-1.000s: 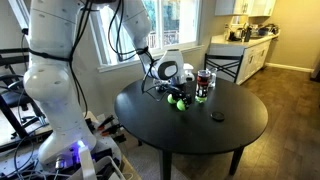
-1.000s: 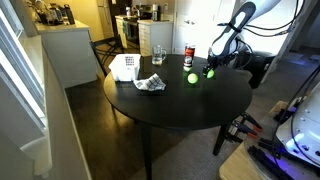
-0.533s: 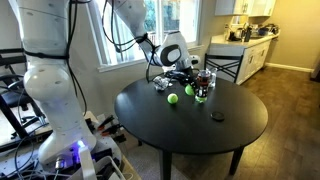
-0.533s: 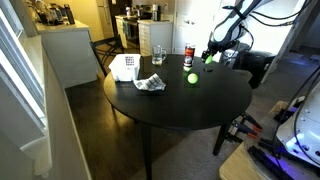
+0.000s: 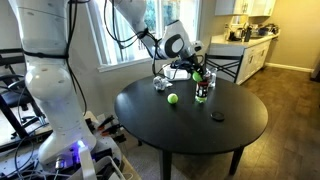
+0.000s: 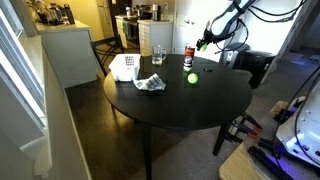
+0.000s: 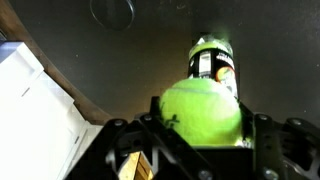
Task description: Lift the tennis ball to the right from the table and put it in the tennis container
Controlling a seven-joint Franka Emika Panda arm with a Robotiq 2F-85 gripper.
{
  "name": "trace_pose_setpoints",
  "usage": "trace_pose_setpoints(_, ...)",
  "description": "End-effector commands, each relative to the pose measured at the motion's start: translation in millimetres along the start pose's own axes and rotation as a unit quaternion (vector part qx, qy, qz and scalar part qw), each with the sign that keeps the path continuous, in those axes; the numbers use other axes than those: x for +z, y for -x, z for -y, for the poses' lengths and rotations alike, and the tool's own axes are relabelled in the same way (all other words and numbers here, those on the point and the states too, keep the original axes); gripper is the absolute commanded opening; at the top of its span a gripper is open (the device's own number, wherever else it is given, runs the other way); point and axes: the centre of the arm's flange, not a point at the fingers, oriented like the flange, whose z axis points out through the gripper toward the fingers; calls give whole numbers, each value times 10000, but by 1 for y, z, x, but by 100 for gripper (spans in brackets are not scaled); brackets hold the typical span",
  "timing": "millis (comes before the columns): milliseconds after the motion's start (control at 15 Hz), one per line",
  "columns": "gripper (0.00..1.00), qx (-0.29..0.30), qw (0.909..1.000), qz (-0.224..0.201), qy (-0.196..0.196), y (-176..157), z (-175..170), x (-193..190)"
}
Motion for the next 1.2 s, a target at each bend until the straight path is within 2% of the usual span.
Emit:
trace_pose_setpoints(0,42,18,9993,-382,62,-15,14,-17)
trace_pose_setpoints(200,42,17,9980,-622,130,-24,21,-20)
trace_pose_setpoints(600,42,34,9962,-827,265,-33,21,-23)
trace_pose_setpoints(867,42,21,9947,-954,372,-41,19,-10)
trace_pose_setpoints(1133,42,-132,9935,-1064,394,-48,32,2)
